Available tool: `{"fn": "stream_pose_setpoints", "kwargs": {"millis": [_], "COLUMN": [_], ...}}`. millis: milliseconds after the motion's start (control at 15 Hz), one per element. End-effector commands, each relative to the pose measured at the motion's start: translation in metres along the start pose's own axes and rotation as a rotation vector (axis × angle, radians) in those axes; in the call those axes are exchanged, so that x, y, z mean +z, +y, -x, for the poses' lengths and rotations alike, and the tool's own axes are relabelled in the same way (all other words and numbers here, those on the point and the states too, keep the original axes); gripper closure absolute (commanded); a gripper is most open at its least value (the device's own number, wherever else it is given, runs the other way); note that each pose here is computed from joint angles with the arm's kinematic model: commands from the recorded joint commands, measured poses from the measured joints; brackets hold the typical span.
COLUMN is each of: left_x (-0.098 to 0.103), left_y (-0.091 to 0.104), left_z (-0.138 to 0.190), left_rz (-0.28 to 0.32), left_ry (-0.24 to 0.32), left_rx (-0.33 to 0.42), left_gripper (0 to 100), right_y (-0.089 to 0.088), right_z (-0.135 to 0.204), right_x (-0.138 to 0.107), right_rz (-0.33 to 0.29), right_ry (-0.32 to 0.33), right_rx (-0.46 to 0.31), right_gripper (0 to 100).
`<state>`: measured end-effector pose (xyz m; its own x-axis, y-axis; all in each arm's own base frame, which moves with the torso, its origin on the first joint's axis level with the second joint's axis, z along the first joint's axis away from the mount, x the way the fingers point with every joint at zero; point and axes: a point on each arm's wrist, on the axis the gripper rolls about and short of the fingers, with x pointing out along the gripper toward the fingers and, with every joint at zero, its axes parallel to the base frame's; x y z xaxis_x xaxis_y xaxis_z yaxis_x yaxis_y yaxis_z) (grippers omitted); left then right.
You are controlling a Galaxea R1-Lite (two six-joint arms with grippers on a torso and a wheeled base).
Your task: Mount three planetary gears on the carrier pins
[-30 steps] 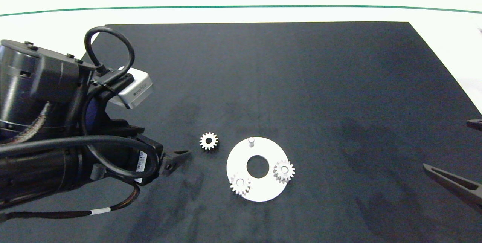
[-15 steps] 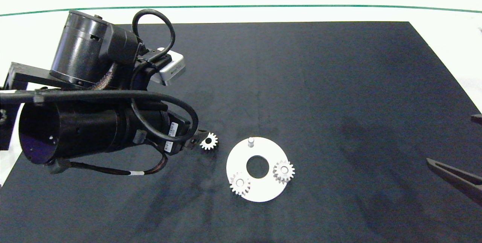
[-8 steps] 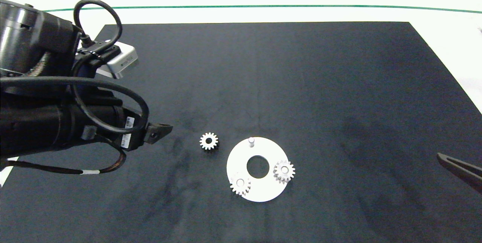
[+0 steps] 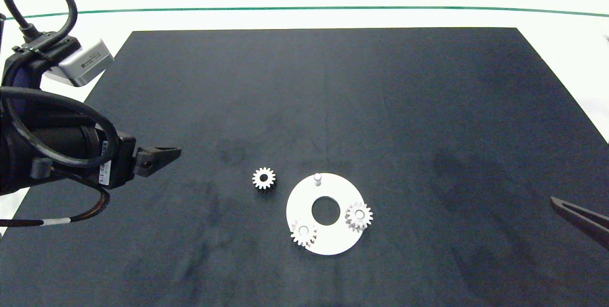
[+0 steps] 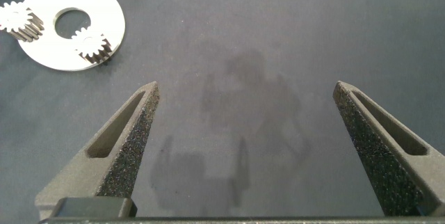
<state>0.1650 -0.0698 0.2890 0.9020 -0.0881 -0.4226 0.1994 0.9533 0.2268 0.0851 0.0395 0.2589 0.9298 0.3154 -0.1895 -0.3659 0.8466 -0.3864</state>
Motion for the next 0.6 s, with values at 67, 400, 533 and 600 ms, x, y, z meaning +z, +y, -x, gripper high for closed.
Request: {"fn": "stream_pose_setpoints", "kwargs": {"millis": [67,400,533,600], "left_x": [0.002,0.001,-0.002,-0.008], "left_y": [-0.006,-0.02,-0.024,-0.03], "left_z": [0.003,-0.006,-0.006,-0.009], "left_rz": [-0.061,-0.168,-0.203,-0.228], "left_ry": [-0.015,0.007,0.014,0.034], "left_rx": [-0.03,-0.083,-0.102,-0.13], "left_gripper": [0,0,0,0], "right_y": [0.0,0.0,0.0,0.0], "right_z": [0.0,0.0,0.0,0.0], "right_x": [0.001,0.0,0.0,0.0], "right_rz": [0.001,0.001,0.002,0.001], "right_ry": [-0.001,-0.003,0.001,0.002], "right_rx": [0.0,0.001,0.002,0.001], "right_gripper": [0,0,0,0]}}
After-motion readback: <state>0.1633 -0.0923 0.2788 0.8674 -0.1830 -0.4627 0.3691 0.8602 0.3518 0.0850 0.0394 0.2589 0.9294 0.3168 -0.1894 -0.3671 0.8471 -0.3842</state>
